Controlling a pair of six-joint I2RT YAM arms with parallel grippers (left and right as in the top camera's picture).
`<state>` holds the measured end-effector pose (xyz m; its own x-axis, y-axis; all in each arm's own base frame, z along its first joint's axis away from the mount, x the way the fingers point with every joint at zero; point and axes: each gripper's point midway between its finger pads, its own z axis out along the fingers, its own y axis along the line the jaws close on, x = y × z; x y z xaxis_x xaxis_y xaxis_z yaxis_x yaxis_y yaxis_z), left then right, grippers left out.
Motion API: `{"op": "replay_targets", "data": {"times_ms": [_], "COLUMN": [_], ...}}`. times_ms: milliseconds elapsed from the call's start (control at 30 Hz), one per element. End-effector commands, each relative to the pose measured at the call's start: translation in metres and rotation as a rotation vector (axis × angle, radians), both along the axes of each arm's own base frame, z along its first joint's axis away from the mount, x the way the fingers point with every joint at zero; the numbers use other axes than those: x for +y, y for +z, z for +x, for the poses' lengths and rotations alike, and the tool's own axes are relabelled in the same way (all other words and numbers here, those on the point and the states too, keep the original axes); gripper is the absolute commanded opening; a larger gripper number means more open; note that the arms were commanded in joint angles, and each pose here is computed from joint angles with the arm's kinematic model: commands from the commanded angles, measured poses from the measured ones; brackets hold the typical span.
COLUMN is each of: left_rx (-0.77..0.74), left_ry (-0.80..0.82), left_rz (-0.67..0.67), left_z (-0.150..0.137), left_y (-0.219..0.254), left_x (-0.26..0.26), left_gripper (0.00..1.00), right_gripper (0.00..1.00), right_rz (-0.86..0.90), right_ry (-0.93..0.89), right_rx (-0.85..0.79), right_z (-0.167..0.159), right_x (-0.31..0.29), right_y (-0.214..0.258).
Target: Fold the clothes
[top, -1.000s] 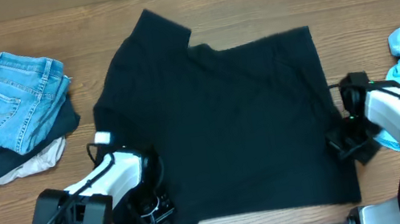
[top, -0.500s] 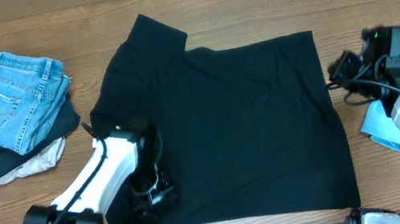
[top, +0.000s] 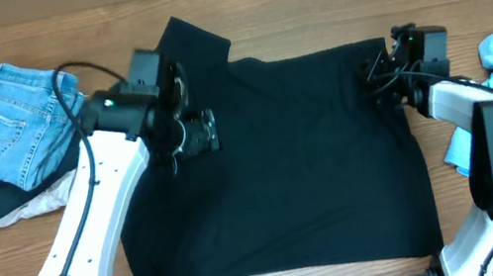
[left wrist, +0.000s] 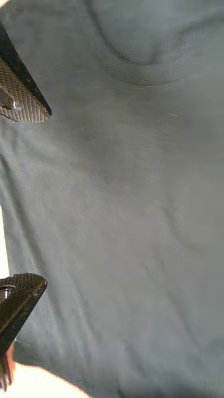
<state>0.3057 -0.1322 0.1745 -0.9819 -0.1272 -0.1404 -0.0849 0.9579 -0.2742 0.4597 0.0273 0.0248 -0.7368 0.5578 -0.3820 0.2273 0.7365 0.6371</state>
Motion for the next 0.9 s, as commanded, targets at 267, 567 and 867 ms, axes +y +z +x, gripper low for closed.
{"op": "replay_targets", "data": {"times_ms": [267, 567, 867], "left_rx": [-0.047, -0.046, 0.006], "left_ry": [-0.016, -0.013, 0.088], "left_rz": [-0.02, -0.012, 0.162], "left_z": [0.001, 0.001, -0.01], "left_y": [0.029, 0.029, 0.02], "left_x": [-0.003, -0.002, 0.032], "left_gripper": [0.8, 0.88, 0.88], "right_gripper": [0.04, 0.24, 0.7], "right_rz": [-0.258, -0.279, -0.092], "right_ry": [-0.359, -0.184, -0.056], "right_rx": [0.044, -0.064, -0.207], "right_z": [0.036, 0.106, 0.073], "right_x": [-0.075, -0.082, -0.082], "right_y": [-0.056, -0.018, 0.144]}}
